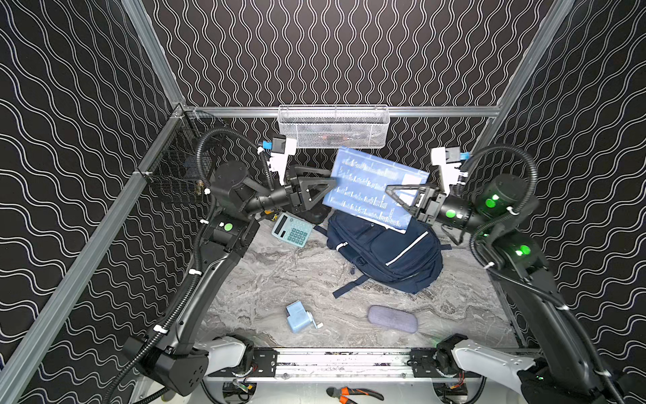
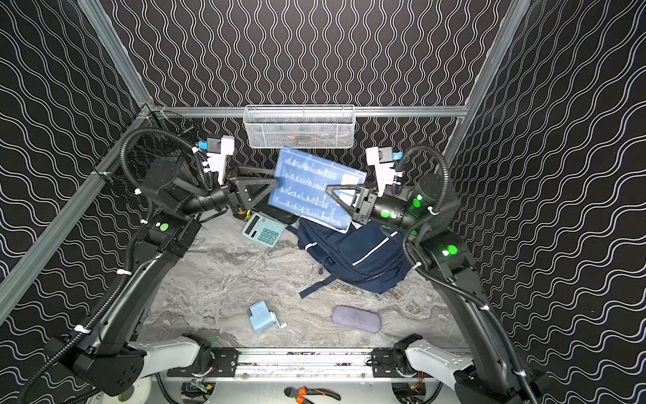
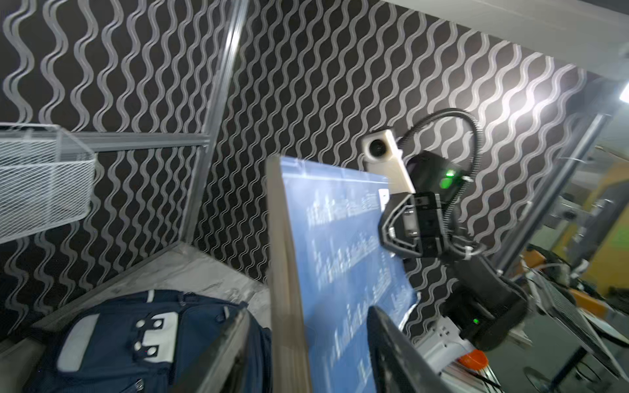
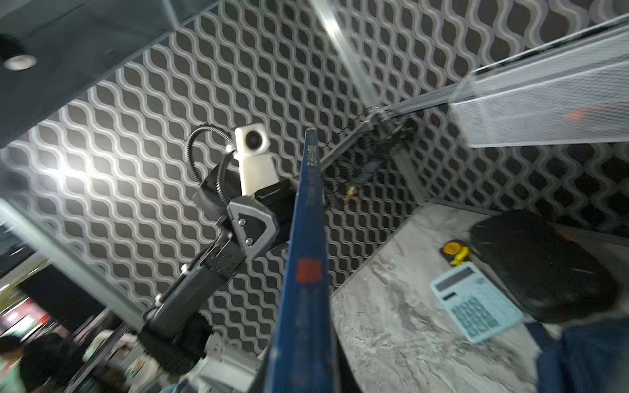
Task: Pack books, pencil case, and school supplies into a backpack
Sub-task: Pick up the book from the middle-left of the table.
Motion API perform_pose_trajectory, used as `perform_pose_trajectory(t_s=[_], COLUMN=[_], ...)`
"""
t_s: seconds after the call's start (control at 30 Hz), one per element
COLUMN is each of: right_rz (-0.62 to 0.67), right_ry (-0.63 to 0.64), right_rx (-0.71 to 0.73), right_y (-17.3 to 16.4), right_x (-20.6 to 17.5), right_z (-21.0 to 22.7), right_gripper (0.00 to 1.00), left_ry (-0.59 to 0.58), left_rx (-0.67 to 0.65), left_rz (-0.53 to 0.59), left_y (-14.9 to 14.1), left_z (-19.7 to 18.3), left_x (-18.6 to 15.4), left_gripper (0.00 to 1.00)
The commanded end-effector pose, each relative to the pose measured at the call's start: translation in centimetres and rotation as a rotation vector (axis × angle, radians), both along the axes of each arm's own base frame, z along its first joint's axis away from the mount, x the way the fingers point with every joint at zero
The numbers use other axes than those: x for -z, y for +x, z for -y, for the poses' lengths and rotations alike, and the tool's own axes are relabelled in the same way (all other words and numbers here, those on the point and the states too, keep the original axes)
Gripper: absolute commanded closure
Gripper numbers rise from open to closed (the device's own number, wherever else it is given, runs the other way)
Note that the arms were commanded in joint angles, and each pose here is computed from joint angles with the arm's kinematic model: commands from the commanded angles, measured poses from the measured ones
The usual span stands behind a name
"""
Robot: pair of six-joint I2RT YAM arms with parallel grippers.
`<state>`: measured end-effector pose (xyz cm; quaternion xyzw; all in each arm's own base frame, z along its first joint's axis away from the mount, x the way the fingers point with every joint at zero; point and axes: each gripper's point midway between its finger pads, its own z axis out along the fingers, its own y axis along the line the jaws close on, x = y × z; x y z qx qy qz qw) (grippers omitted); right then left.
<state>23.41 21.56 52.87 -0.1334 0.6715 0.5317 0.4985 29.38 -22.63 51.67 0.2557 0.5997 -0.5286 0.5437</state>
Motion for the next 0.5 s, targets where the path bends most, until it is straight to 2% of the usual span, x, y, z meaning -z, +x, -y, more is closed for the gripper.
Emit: perform_pose_trajectory(t_s=[0.0,0.1,0.2,0.33,0.47], right_rz=[-0.204,-0.237,-0.256,-0.261,-0.23], right_ry=[-0.132,-0.192,-0.245,-0.265,-0.216], right_rx=[0.439,0.629,0.797,0.999,1.1], right_y=[2.4,1.2,-0.5,-3.8,-7.1], right_x=[4.2,4.5,4.6,4.1,3.0], right_z=[6.7,10.9,15.0,20.2,23.4], right_gripper=[1.0,1.0,1.0,1.0,1.0], left_ry=[-0.008,0.002,0.081,0.265,0.485], left_rx=[-0.149,-0.175,-0.208,-0.24,-0.22], left_rz=[0.011,0.016,0.014,-0.024,-0.046], left_y=[2.6,3.4,3.9,3.2,1.5], left_z=[-0.5,1.5,5.2,12.6,20.2], left_x=[0.7,1.9,4.8,11.9,20.4], left_gripper=[0.39,0.37,0.35,0.33,0.32])
